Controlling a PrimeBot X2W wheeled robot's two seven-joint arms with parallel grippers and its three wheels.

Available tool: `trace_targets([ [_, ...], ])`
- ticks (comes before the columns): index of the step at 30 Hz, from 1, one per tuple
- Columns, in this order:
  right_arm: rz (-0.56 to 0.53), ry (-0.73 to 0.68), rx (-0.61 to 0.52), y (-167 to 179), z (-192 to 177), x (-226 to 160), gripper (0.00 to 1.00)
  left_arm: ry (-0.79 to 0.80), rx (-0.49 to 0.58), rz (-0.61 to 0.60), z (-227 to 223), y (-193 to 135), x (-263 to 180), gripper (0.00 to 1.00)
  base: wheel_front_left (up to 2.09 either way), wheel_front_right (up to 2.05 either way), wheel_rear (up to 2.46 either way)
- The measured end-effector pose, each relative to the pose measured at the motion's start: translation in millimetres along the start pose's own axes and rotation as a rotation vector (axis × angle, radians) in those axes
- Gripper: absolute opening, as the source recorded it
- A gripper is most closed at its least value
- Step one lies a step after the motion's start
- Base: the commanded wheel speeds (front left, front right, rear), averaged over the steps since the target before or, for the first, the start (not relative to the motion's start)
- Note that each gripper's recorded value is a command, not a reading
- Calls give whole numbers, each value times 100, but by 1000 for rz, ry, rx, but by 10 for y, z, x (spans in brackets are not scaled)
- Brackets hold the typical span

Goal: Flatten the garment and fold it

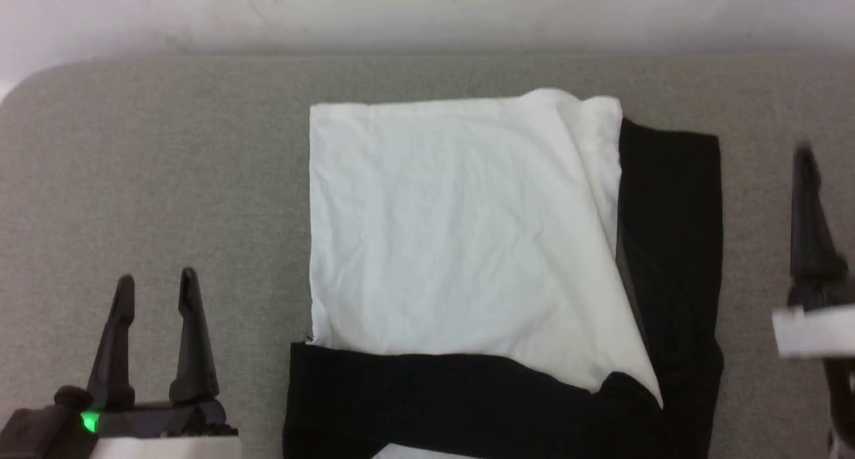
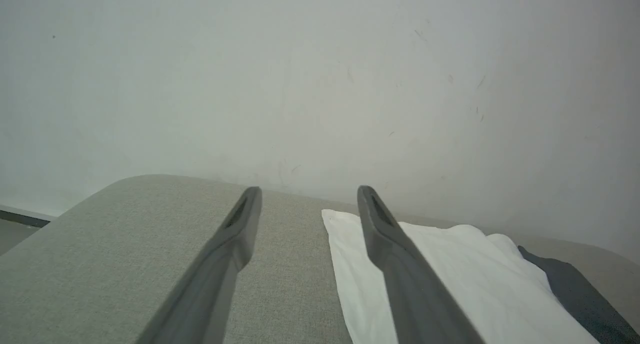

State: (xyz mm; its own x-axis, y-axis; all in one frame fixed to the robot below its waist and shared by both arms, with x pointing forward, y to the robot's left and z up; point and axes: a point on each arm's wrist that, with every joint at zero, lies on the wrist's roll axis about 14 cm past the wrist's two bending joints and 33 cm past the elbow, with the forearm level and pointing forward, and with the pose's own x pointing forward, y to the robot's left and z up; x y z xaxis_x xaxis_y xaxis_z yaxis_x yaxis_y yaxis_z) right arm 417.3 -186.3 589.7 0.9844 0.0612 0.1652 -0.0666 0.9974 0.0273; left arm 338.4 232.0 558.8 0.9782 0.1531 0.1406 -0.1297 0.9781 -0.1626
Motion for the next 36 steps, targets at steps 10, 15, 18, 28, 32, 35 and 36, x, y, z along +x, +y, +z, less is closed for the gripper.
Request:
trace_targets([
  [10,114,25,-71,109,308,1251,100,40,-7,-52,-288,-109,366,100,0,0,0],
  [15,71,290,-40,-124,-372,1604,100,78,-11,-59,-510,-132,514,100,0,0,0],
  [18,36,530,-11,-261,-992,1575,100,120,2,-49,-673,-92,530,100,0,0,0],
  [28,-60,960,76,-327,-2126,1138,100,187,16,-40,-969,-22,592,100,0,0,0],
  [32,-67,1058,88,-256,-2369,946,100,207,21,-38,-1049,0,599,100,0,0,0],
  [35,-82,1062,93,-258,-2386,941,100,222,23,-30,-1095,22,584,100,0,0,0],
  [36,-83,1060,101,-248,-2392,942,100,224,24,-29,-1103,25,584,100,0,0,0],
])
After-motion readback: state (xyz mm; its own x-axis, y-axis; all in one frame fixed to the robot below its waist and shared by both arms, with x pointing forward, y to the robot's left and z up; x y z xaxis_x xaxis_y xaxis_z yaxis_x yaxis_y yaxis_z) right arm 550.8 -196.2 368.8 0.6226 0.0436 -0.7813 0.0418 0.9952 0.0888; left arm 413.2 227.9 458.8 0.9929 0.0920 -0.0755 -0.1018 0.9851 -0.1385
